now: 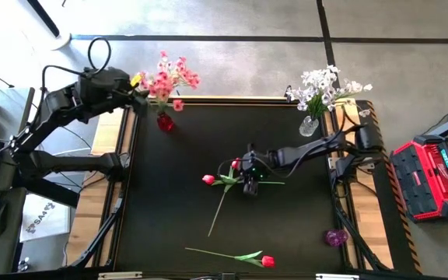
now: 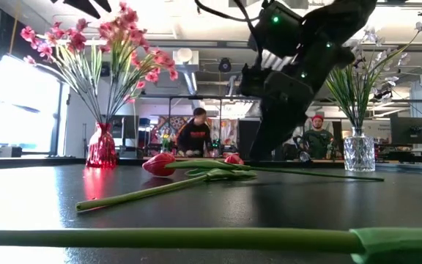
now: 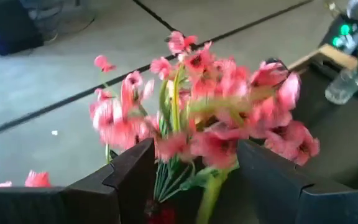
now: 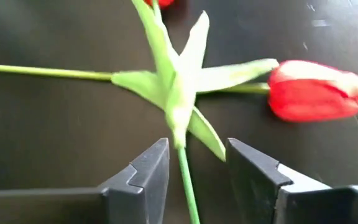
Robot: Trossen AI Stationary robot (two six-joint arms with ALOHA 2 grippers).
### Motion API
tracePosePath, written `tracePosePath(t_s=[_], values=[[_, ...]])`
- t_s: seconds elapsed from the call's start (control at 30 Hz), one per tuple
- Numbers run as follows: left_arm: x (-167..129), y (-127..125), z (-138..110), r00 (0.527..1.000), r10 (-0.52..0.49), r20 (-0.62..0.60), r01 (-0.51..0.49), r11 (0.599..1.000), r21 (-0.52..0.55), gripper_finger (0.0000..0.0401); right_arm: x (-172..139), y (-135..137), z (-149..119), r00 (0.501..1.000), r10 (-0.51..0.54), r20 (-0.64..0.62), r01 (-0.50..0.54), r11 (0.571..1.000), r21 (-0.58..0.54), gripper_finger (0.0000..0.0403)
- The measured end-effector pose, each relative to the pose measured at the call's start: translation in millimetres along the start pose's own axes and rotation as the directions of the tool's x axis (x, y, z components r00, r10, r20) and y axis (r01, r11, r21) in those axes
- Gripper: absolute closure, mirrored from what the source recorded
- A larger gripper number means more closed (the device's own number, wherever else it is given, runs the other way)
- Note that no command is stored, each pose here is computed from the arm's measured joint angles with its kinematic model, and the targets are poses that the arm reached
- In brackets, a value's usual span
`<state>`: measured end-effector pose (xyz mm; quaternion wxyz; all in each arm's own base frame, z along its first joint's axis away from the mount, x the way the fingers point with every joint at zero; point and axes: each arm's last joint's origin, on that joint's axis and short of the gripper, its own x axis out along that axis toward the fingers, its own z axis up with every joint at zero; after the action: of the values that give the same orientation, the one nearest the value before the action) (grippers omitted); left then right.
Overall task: Sort flowers into vase by color
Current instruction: Put the middle red tulip into the purple flower vase
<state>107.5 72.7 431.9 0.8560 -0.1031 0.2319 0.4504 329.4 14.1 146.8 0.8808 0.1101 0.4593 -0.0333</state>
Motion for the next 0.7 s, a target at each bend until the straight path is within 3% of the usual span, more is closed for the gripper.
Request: tracePosePath(t_s=[0.4,0.6,0.7], values=[[4,-29,-2,0.99,-0.136,-0.03,0.137,0.99,0.039,0.0189,15,-1,-8,0.998,0.031,-0.063,-0.031,1.0,0.005,0.0308],[4,-47,-5,0.984,-0.175,-0.038,0.178,0.979,0.103,0.0218,15,-2,-9,0.996,0.033,-0.08,-0.03,0.999,0.04,0.0388],[-1,-50,-2,0.985,-0.17,-0.016,0.171,0.976,0.133,0.0232,14,-2,-9,0.997,0.02,-0.078,-0.015,0.997,0.07,0.0391]])
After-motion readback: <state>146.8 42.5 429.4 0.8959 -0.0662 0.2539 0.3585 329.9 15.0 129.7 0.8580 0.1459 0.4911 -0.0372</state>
